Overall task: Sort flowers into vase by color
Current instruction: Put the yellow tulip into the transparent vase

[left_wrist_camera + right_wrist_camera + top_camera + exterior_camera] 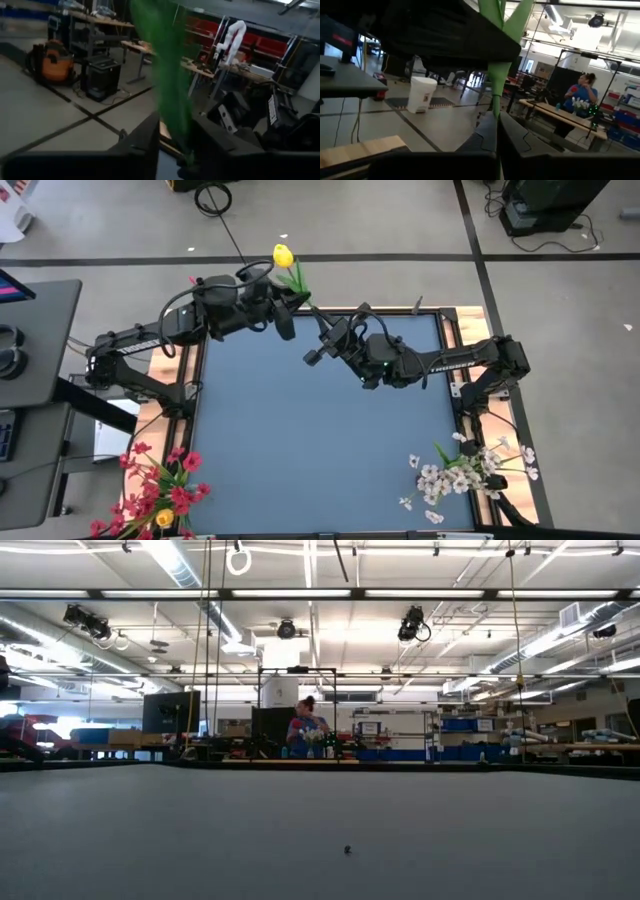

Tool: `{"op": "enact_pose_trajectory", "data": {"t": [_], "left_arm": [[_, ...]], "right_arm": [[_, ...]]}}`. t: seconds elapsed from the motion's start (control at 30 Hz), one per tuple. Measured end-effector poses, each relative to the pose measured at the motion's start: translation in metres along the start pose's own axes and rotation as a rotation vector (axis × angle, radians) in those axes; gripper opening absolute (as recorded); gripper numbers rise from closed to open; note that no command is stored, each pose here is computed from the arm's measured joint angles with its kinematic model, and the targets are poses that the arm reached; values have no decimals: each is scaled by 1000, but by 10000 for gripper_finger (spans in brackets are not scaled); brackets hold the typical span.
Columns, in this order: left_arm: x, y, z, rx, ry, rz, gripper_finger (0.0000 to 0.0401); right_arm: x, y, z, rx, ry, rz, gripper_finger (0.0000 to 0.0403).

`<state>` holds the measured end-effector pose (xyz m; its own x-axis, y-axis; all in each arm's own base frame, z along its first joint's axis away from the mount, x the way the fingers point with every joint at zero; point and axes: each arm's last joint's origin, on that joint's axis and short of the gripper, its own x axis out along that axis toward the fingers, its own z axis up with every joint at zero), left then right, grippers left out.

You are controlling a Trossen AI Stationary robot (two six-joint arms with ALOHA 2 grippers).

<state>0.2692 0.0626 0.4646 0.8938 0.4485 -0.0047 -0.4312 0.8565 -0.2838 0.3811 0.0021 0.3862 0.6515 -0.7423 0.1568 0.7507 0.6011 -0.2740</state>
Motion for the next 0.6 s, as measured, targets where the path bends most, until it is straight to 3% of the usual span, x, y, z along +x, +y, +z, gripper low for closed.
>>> {"op": "enact_pose_trajectory", "data": {"t": [0.17, 0.33, 0.5, 0.6], "left_arm": [[1, -3, 0, 121, 2, -62, 20], [-5, -3, 2, 207, 18, -141, 12], [-15, 1, 7, 221, 51, -260, 10], [-16, 6, 7, 177, 107, -423, 10]], "right_arm": [[-2, 3, -2, -8, 14, 19, 18], [-14, 5, -1, 15, 75, 16, 68], [-25, -15, 9, 206, 122, 263, 122], [-19, -34, 5, 333, 196, 587, 147]]}}
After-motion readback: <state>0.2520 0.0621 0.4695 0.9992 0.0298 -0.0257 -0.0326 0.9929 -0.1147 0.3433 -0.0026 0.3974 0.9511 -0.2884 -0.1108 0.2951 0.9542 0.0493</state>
